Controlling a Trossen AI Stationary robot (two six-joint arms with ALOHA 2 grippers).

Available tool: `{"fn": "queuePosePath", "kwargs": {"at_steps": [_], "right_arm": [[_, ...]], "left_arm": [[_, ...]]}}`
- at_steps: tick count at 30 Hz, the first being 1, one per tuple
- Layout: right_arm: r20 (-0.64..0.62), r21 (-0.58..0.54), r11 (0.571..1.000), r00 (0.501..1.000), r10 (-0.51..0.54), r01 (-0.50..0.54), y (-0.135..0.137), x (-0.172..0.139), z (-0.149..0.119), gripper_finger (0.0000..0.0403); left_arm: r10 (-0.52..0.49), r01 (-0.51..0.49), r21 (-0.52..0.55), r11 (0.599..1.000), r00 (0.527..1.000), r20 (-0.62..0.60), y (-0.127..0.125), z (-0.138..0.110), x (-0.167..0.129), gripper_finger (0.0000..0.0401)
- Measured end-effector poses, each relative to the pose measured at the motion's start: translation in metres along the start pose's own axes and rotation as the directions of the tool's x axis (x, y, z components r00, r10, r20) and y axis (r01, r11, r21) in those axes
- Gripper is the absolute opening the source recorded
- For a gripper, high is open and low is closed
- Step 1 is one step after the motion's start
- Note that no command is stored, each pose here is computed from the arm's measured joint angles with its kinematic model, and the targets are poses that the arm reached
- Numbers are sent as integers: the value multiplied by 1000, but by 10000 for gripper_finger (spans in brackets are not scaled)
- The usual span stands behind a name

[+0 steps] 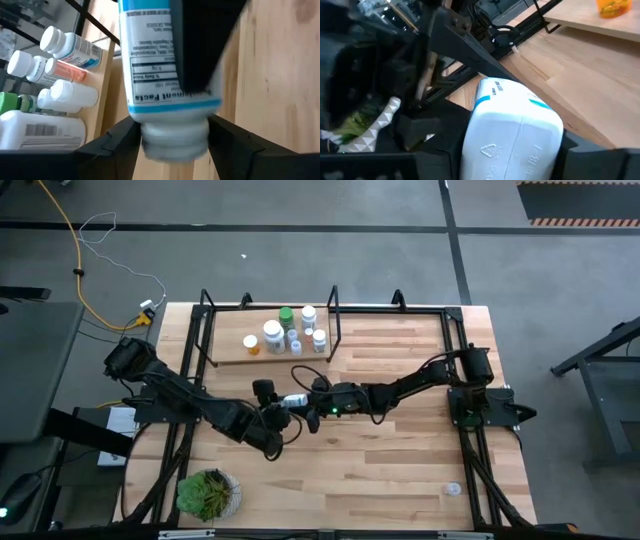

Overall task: Pick and place medicine bottles onto shelf by color
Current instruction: Put the medium white pill bottle on the shelf

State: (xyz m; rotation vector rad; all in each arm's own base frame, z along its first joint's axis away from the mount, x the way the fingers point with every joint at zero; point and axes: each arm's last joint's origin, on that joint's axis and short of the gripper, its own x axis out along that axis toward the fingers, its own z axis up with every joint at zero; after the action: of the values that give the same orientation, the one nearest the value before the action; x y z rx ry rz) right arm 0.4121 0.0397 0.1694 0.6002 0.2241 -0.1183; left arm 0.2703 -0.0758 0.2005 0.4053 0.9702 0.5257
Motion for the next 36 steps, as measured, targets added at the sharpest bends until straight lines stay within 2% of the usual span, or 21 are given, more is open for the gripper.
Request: {"fn": "queuePosePath", "kwargs": {"at_steps": [3,7,9,12,15,19,23,24,26,28,29,33,36], "right_arm": [[-17,-35,999,999,-33,32,-3,-2,3,162],[-55,-112,989,993,-105,99,-5,-9,11,161],[-74,-181,976,987,-140,125,-7,-12,12,156],[-115,-267,955,979,-169,133,-3,-16,7,155],[-137,-298,947,976,-168,121,-4,-21,-6,159],[-66,-282,957,994,-91,69,-7,-35,-13,159],[91,-290,956,993,74,-45,1,-55,2,159],[129,-302,952,986,102,-59,3,-60,6,159],[191,-328,941,970,149,-80,7,-66,14,159],[247,-360,928,949,194,-96,12,-71,20,159],[276,-373,922,937,214,-102,15,-71,24,159],[338,-425,899,902,270,-111,24,-70,35,159],[397,-461,881,865,308,-102,29,-71,42,159]], "left_arm": [[-14,17,32,999,998,-67,7,4,-10,214],[-44,43,-9,999,991,-125,18,7,-26,220],[-26,22,-36,999,992,-124,22,2,-33,221],[50,-53,-153,987,999,-21,25,-10,-47,221],[118,-85,-287,954,988,100,22,-30,-54,221],[124,13,-457,890,955,268,15,-51,-57,221],[37,181,-470,864,908,417,4,-60,-46,221],[2,227,-448,865,891,455,3,-61,-42,221],[-89,356,-388,850,824,560,2,-57,-35,221],[-126,443,-334,832,738,663,8,-55,-28,221],[-126,488,-316,813,679,723,13,-53,-26,221],[-30,582,-298,756,486,873,38,-52,-18,221],[47,609,-315,728,414,909,52,-54,-12,221]]}}
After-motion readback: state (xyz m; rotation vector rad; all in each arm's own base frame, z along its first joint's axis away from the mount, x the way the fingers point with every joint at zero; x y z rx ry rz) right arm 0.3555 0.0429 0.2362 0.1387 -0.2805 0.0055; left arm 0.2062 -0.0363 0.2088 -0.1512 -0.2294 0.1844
